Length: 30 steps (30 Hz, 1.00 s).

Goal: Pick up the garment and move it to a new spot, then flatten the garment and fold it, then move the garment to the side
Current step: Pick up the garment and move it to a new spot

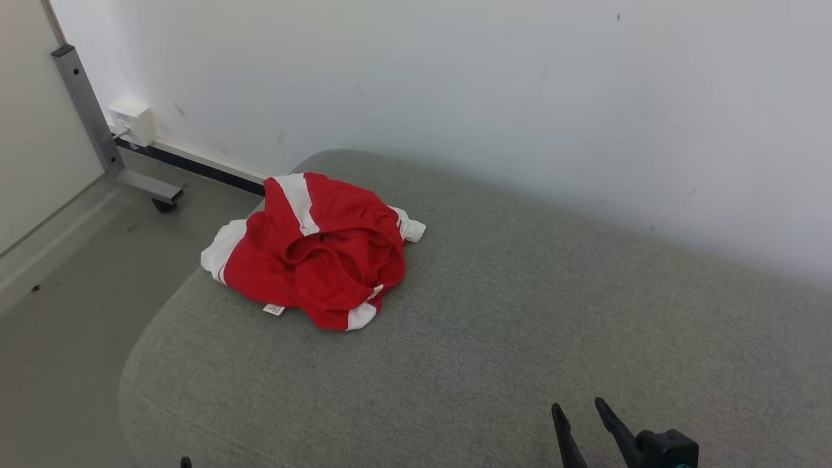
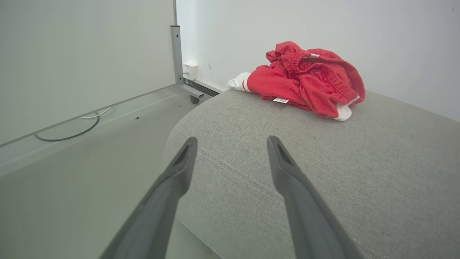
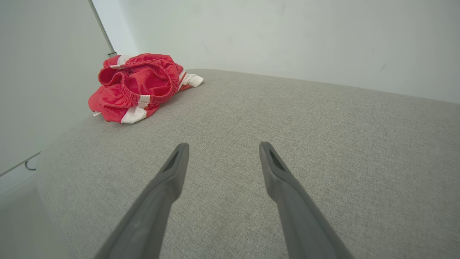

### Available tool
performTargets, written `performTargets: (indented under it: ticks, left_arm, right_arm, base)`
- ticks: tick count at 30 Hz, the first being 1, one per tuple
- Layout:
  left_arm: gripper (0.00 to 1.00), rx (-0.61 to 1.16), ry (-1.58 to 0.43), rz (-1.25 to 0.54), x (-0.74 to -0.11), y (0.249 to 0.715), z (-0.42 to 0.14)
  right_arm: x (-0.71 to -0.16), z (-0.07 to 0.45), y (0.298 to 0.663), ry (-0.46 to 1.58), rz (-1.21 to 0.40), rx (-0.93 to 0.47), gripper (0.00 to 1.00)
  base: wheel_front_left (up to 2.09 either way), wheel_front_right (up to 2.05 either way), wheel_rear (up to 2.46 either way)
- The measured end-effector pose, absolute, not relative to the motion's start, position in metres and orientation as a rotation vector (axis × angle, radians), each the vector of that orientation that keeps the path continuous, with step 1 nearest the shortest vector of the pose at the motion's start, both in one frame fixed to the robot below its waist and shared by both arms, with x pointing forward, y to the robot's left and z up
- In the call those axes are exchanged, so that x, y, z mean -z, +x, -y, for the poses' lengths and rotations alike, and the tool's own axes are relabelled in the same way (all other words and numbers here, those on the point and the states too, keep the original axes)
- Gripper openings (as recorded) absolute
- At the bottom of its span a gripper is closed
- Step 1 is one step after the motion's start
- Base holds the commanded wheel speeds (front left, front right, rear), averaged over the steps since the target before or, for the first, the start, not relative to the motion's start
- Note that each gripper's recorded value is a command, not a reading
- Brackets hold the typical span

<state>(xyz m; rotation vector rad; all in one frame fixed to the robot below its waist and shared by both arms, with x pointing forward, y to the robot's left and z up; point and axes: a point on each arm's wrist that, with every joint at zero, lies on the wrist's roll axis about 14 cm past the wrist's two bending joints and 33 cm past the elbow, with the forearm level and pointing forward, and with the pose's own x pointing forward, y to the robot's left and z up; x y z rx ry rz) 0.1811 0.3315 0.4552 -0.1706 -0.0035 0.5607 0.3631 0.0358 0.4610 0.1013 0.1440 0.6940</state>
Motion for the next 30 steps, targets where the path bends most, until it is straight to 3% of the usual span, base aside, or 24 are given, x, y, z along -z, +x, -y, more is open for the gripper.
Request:
performTargets:
  ticks: [5, 14, 23, 30]
  left_arm:
    - [1.0, -0.542, -0.184, -0.015, -0.45, 0.192, -0.331]
    - [1.0, -0.445, -0.245, -0.066, -0.47, 0.258, -0.338]
    - [1.0, -0.423, -0.336, -0.057, -0.523, 0.338, -0.366]
    - [1.0, -0.372, -0.41, -0.17, -0.526, 0.408, -0.362]
  right_arm:
    - [-0.459, -0.035, 0.364, 0.103, -0.148, -0.69, 1.0]
    - [-0.452, -0.023, 0.36, 0.079, -0.168, -0.666, 1.0]
    - [-0.465, -0.006, 0.379, 0.01, -0.147, -0.661, 1.0]
    - [-0.462, 0.021, 0.398, -0.013, -0.162, -0.616, 1.0]
  base:
    - [0.0, 0.0, 0.0]
    - [0.0, 0.0, 0.0]
    - [0.0, 0.0, 0.0]
    - [0.0, 0.0, 0.0]
